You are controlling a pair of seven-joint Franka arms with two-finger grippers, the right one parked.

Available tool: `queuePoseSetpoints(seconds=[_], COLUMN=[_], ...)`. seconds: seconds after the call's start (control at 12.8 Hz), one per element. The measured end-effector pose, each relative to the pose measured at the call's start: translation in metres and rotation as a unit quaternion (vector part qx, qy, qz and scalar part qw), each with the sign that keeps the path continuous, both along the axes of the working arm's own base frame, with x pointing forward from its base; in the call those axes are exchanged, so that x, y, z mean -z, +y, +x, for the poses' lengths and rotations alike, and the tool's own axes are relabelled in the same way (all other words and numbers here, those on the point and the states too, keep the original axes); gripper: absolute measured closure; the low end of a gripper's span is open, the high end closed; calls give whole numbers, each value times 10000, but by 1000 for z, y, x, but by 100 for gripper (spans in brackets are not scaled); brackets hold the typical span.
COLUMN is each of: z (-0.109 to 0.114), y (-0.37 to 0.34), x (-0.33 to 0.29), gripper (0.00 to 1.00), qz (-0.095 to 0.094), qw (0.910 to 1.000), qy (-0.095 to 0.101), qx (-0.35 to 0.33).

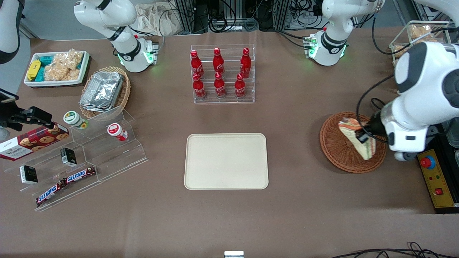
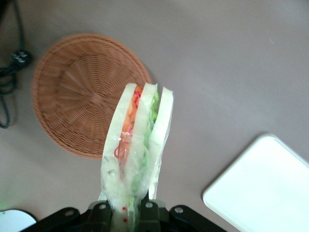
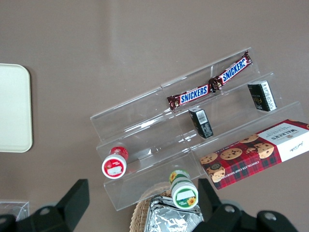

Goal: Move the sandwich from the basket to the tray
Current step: 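Lift the sandwich upright out of the basket with the left gripper, then carry the sandwich over the cream tray with the left gripper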

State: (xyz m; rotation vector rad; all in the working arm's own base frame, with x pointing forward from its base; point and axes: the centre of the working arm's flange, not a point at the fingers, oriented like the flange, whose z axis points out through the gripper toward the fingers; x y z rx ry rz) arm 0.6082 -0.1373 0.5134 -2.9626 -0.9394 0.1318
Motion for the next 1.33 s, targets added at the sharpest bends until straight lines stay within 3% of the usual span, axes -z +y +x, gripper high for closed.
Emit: queuePoseSetpoints(seconds=[0.24, 0.39, 0.63, 0.86, 1.1, 1.33], z=[-2, -3, -8, -23, -20, -18], y=[-103, -163, -227, -274, -283, -283], x=[26, 60, 118, 174, 213, 250], gripper=[81, 81, 81, 81, 81, 81], qz=[-357, -492, -555, -608, -570, -462], qw=[9909, 9834, 9759, 9685, 9689, 9675], qy=[86, 245, 159, 230, 133, 214], qx=[1298, 1730, 2103, 2403, 2403, 2477])
